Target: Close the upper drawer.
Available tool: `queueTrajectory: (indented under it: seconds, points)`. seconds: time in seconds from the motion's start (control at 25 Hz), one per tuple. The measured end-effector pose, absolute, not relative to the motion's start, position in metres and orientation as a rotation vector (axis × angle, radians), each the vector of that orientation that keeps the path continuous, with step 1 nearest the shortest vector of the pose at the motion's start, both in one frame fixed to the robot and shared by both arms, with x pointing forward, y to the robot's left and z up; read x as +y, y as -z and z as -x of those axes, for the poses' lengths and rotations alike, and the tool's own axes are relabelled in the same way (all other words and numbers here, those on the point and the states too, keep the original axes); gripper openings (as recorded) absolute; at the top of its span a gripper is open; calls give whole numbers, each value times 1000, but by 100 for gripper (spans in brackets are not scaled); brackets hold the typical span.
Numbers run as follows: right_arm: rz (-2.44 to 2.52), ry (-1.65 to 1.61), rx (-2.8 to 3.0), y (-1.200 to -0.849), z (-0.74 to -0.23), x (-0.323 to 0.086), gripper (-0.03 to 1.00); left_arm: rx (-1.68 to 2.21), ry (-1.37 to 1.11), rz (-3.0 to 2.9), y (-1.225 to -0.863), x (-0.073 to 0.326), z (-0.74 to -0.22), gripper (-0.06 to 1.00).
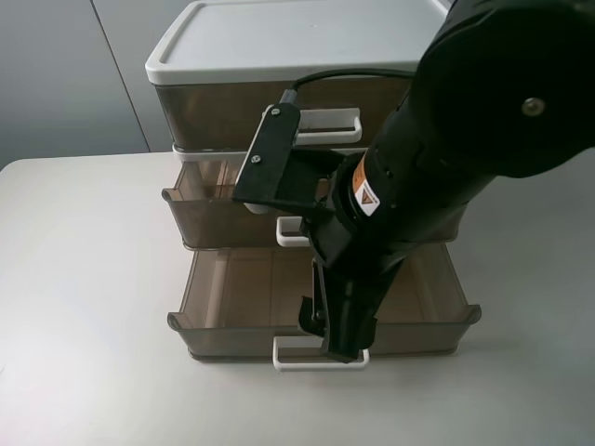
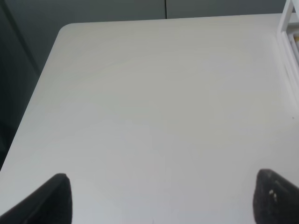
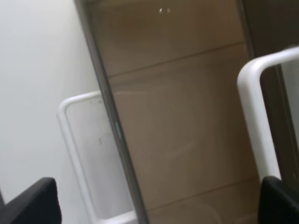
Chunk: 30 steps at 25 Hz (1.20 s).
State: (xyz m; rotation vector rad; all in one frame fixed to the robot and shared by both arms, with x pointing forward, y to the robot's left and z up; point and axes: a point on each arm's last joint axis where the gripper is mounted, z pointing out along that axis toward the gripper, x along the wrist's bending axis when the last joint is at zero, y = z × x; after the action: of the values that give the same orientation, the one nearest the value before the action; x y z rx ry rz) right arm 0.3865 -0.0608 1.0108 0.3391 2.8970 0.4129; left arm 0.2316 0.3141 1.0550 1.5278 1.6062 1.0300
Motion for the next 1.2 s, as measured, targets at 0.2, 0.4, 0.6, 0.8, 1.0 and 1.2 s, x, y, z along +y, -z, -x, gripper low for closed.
queueTrajectory:
  seconds: [0.2, 0.4, 0.6, 0.8, 1.0, 1.2]
  points:
    - [-341, -501, 2977, -1019, -371, -58, 64, 1606, -1030, -1528, -1055, 314, -232, 74]
    - [-357, -443, 2964, -1002, -379, -51, 64, 1606, -1030, -1528, -1055, 314, -232, 74]
    - [-445, -389, 2919, -986, -399, -52, 64, 1606, -1030, -1528, -1055, 314, -232, 74]
    - [-498, -404, 2800, -986, -416, -55, 64, 1605, -1031, -1530, -1055, 314, -232, 74]
    - [-484, -447, 2703, -989, -428, -56, 64, 1605, -1031, -1530, -1055, 314, -232, 74]
    - [-481, -457, 2687, -982, -436, -54, 64, 1605, -1031, -1530, -1055, 314, -232, 74]
